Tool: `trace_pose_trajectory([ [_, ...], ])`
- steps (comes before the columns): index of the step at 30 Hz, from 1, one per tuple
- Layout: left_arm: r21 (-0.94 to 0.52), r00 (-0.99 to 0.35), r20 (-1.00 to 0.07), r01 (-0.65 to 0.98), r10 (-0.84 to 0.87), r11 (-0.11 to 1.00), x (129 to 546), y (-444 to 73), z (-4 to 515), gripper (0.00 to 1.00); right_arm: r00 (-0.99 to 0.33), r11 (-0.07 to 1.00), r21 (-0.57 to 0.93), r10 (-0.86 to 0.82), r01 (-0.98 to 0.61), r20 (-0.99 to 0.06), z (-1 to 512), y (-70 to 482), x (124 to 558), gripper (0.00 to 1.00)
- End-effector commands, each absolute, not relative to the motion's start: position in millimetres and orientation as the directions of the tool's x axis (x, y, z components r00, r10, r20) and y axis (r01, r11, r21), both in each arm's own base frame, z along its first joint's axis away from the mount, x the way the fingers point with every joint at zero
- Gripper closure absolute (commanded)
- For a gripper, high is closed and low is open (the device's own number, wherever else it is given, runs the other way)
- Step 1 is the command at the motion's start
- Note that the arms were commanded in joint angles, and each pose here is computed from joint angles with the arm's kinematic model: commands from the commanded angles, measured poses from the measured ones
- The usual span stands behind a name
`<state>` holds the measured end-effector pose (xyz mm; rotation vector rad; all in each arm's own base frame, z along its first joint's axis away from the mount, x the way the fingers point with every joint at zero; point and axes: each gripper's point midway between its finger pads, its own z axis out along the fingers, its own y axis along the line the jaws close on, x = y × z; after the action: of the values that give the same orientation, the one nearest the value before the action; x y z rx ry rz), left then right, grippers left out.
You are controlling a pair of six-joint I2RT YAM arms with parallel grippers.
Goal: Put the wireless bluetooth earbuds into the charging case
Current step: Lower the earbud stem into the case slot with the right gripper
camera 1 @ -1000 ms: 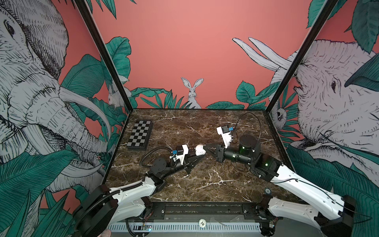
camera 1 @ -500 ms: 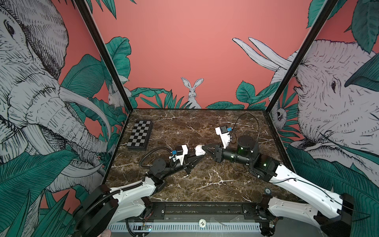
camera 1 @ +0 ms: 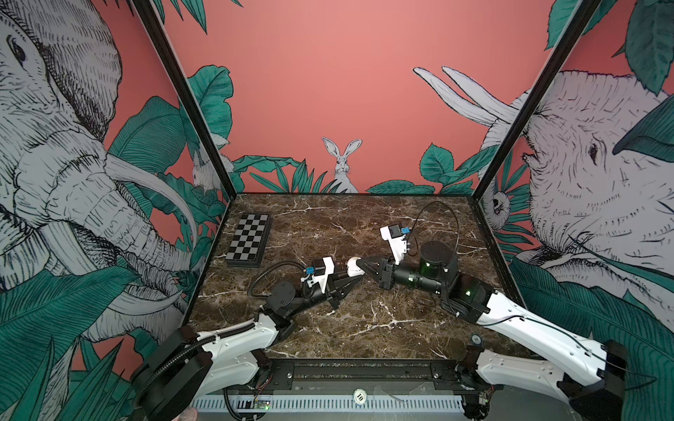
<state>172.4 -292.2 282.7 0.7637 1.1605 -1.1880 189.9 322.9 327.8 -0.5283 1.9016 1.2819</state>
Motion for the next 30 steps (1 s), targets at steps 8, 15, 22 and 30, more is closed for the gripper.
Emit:
trace_pose_trajectory([
  [8, -0.111, -0.024, -0.933, 0.968, -0.359, 0.225, 165.8, -288.1, 295.8, 1.00, -0.594, 0.399, 0.578, 0.096, -0.712, -0.799, 329.8, 323.8, 188.5, 1.00],
  [15, -0.116, -0.024, -0.928, 0.966, -0.371, 0.229, 167.1, -287.1, 298.5, 1.00, -0.598, 0.402, 0.580, 0.096, -0.708, -0.796, 326.5, 322.4, 187.4, 1.00],
  [22, -0.120, -0.024, -0.920, 0.967, -0.390, 0.223, 166.6, -286.3, 304.5, 1.00, -0.602, 0.400, 0.585, 0.096, -0.706, -0.792, 323.1, 322.7, 186.3, 1.00],
  [30, -0.125, -0.022, -0.914, 0.966, -0.405, 0.228, 167.3, -284.3, 309.8, 1.00, -0.598, 0.399, 0.583, 0.101, -0.708, -0.795, 324.4, 322.5, 186.1, 1.00],
])
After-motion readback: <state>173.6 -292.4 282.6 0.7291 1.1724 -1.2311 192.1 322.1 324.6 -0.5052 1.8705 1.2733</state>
